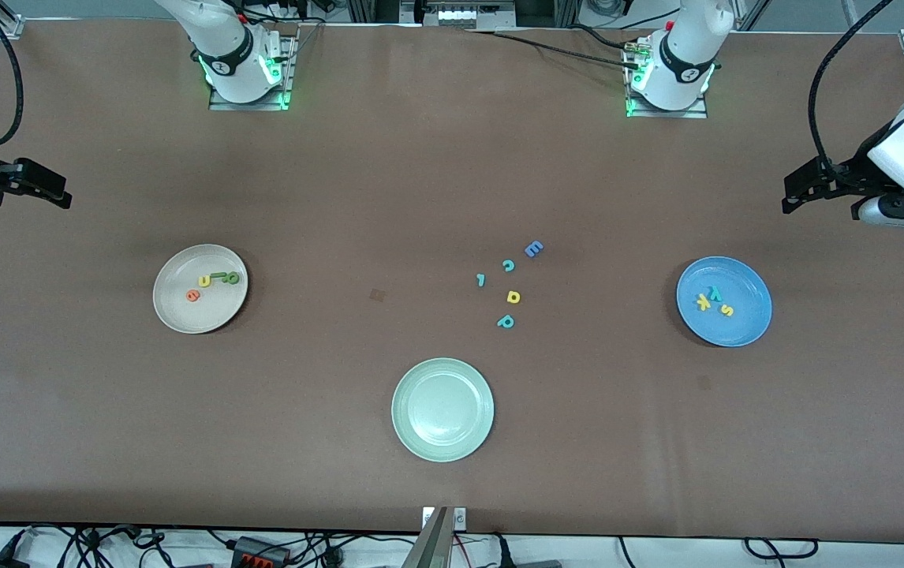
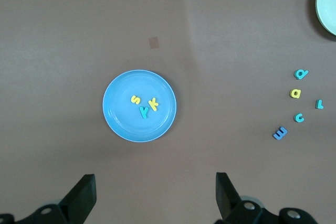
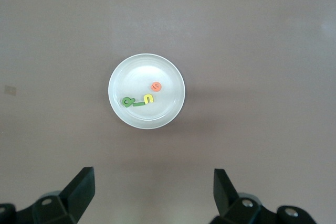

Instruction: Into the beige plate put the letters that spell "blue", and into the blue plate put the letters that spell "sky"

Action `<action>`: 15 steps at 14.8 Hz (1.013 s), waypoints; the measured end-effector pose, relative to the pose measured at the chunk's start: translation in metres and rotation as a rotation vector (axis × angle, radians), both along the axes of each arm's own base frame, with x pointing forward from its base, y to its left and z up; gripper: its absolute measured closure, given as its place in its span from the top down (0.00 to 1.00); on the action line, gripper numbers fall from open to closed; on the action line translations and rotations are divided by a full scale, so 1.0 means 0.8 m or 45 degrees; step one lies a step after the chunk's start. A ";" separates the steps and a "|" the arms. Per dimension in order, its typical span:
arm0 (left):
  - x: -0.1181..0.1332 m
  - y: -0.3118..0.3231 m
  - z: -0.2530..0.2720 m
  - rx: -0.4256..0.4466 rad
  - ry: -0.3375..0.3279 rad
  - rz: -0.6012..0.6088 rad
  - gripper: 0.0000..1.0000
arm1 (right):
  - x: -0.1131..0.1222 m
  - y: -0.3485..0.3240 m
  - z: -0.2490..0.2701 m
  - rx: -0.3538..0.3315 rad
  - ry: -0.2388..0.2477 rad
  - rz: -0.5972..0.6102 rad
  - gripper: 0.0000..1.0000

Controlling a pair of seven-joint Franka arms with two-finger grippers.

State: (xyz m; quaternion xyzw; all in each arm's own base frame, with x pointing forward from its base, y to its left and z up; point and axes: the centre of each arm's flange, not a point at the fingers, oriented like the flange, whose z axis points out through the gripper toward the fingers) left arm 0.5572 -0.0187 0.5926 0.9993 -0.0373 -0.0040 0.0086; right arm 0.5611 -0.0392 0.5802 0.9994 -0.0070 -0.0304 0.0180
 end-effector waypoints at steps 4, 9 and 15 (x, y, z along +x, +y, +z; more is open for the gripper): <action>0.000 0.000 0.000 0.000 0.000 0.000 1.00 | -0.002 0.000 0.006 0.000 -0.014 0.000 1.00; 0.000 0.000 0.000 0.000 0.000 0.000 1.00 | -0.006 -0.003 0.012 0.000 -0.025 -0.004 1.00; 0.000 0.000 0.000 0.000 0.000 0.000 1.00 | -0.007 -0.006 0.008 -0.001 -0.016 -0.010 1.00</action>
